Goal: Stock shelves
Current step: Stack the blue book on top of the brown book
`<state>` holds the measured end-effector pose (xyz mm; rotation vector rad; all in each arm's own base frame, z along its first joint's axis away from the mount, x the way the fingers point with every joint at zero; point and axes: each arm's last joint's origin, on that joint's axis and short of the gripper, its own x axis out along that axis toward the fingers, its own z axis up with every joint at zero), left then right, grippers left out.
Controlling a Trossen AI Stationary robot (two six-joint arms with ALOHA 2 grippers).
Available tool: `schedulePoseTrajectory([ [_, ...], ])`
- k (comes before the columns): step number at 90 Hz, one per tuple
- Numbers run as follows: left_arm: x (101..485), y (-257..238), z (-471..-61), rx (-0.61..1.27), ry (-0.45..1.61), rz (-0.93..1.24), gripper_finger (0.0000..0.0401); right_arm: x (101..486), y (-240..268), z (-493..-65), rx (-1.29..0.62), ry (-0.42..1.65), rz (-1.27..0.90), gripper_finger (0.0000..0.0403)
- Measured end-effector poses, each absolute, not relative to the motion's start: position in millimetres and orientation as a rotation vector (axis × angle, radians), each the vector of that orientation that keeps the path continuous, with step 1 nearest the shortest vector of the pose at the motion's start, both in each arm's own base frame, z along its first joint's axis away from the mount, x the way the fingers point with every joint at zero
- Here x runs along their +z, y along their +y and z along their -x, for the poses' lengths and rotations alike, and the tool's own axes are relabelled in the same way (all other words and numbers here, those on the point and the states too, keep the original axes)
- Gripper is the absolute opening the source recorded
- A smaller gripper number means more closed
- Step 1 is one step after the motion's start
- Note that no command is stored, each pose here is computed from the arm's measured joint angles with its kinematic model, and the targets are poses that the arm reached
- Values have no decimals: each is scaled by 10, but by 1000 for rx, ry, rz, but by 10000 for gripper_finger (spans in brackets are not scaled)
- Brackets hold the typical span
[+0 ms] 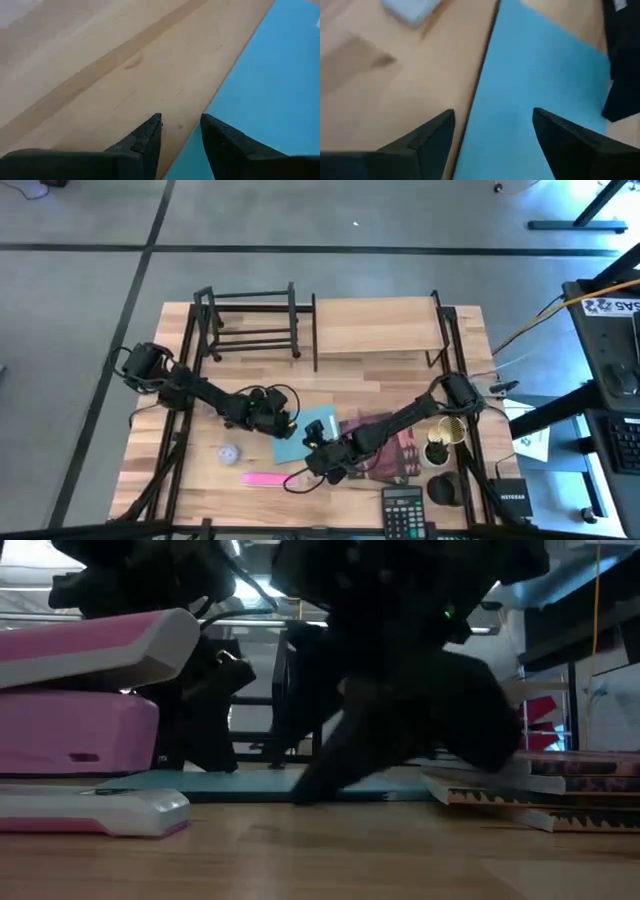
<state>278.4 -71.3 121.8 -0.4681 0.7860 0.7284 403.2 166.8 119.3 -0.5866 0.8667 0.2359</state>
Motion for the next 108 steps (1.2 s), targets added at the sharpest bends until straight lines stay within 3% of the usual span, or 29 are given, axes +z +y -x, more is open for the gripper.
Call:
schedulePoseTrajectory([
  [80, 1043, -932, -2723, 729, 822, 518, 119, 1255, 1711, -4036, -131, 877, 802, 257],
  [108, 1043, -951, -2716, 724, 817, 506, 119, 1285, 1716, -4079, -150, 858, 811, 257],
])
